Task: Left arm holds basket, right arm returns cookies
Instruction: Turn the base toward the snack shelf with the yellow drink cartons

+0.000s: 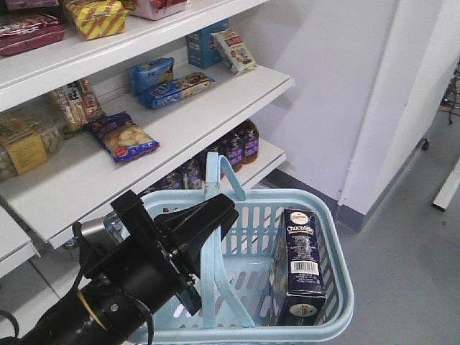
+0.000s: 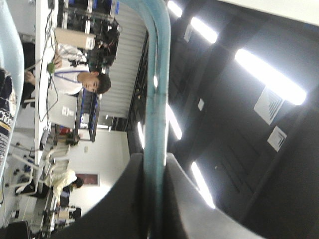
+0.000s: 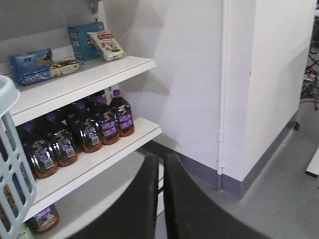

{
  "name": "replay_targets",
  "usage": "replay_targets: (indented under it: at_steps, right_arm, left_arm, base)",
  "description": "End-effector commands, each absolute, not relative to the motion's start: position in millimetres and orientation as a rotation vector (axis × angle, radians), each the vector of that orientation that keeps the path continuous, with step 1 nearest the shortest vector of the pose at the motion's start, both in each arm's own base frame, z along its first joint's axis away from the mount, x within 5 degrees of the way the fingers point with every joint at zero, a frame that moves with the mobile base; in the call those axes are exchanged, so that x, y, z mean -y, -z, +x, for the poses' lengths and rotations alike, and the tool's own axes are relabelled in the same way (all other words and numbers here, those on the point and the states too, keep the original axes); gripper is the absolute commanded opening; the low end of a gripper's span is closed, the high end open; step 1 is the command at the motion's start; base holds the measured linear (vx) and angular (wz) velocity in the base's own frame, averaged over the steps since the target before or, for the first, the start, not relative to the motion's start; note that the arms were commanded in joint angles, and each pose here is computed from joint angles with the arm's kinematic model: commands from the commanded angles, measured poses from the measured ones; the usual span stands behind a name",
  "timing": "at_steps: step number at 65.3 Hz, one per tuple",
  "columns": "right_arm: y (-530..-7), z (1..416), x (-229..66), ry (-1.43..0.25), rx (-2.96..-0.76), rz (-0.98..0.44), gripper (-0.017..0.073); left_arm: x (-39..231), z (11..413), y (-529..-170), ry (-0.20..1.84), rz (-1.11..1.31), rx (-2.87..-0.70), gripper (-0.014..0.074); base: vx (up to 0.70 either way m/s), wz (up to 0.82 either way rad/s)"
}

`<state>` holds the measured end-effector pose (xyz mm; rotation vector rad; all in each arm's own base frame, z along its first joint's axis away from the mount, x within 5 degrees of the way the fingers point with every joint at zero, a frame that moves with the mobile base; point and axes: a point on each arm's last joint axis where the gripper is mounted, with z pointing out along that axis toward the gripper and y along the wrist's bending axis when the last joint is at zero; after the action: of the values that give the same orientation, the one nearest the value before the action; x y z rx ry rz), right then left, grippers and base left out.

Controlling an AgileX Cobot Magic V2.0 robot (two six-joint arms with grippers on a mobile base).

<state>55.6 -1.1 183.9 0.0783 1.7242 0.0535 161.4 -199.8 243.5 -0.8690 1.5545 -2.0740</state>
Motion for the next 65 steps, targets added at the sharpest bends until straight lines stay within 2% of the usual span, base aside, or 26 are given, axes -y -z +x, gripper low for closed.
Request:
replay_targets:
  at_steps: [1,65]
  right_arm:
    - [-184.9,56.2,1.1,-0.047,-1.659,0.071,-0.0006]
    - [-184.9,56.2,1.1,-0.047,-1.659,0.071,-0.0006]
  left_arm:
    - [193.2,155.3,-281.1,2.284,-0.712,-1.224,-0.0003]
    - [193.2,155.3,-281.1,2.283,-0.713,-1.224,-0.0003]
  base:
    - [0.07,0.38]
    - [0.07,0.47]
